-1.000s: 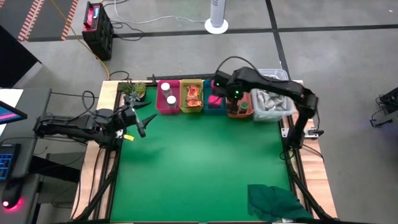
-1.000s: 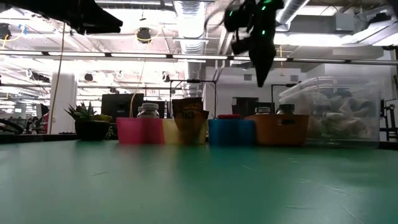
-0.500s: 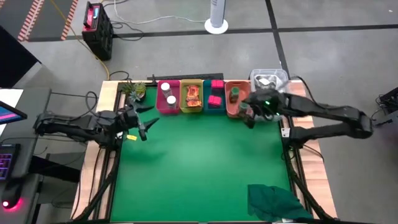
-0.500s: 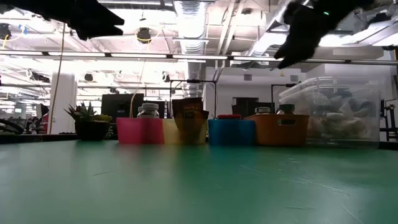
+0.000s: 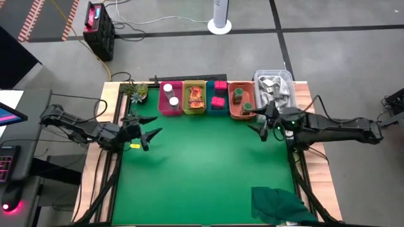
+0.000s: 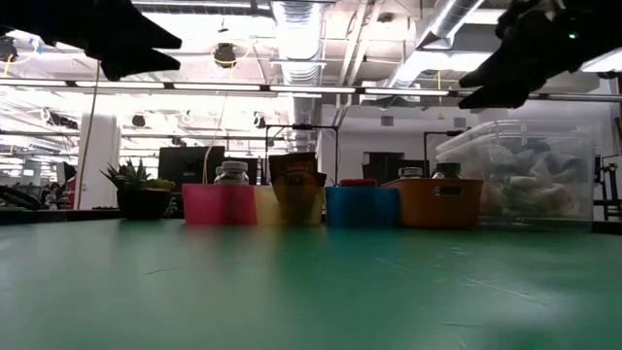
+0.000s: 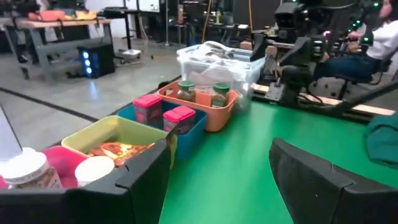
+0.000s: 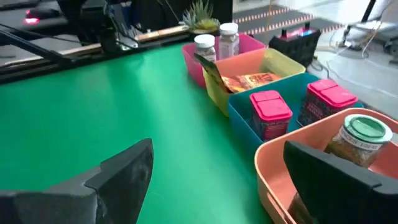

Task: Sort spices by type
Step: Return to Home Position

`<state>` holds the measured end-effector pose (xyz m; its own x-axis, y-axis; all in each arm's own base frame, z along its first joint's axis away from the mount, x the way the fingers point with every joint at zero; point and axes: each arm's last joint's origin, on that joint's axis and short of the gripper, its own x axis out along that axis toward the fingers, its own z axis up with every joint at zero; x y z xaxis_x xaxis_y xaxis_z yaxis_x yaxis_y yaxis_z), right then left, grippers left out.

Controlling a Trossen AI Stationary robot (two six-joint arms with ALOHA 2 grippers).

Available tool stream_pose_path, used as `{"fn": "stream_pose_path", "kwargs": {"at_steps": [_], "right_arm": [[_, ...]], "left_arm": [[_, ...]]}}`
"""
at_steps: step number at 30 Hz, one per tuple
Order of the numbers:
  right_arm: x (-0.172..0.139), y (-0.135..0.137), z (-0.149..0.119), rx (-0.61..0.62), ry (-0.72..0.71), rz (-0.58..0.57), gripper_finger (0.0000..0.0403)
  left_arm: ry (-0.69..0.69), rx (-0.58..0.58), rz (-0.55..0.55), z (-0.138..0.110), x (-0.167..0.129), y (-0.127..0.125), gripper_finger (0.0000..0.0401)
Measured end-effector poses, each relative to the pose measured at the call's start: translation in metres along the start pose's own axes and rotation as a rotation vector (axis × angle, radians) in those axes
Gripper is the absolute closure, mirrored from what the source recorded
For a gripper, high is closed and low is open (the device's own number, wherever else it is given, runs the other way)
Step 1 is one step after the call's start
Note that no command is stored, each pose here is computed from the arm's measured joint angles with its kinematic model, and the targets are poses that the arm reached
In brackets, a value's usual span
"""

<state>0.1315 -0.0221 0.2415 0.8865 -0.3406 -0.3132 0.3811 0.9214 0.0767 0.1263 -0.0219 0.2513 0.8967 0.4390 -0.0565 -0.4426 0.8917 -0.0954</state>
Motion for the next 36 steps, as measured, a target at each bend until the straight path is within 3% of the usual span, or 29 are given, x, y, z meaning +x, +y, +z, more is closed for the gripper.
{"fn": "stream_pose_path", "kwargs": {"at_steps": [7,11,24,31,36], "right_arm": [[-0.017,0.003,-0.016,0.0,-0.099,0.076,0.0019],[-0.026,-0.003,-0.022,-0.017,-0.157,0.053,0.0019],[-0.044,-0.013,-0.041,-0.004,-0.305,0.064,0.0019],[-0.044,-0.015,-0.039,0.046,-0.328,0.047,0.0019],[-0.046,-0.017,-0.034,0.069,-0.38,0.0,0.0019]], "left_arm": [[-0.005,0.031,-0.049,0.001,-0.015,0.0,0.0143],[0.006,0.054,-0.064,0.0,-0.02,0.005,0.0143],[0.012,0.209,-0.261,-0.006,-0.038,0.021,0.0143],[-0.145,0.139,-0.382,-0.041,-0.032,0.016,0.0143],[-0.173,0.083,-0.44,-0.059,-0.031,0.015,0.0143]]}}
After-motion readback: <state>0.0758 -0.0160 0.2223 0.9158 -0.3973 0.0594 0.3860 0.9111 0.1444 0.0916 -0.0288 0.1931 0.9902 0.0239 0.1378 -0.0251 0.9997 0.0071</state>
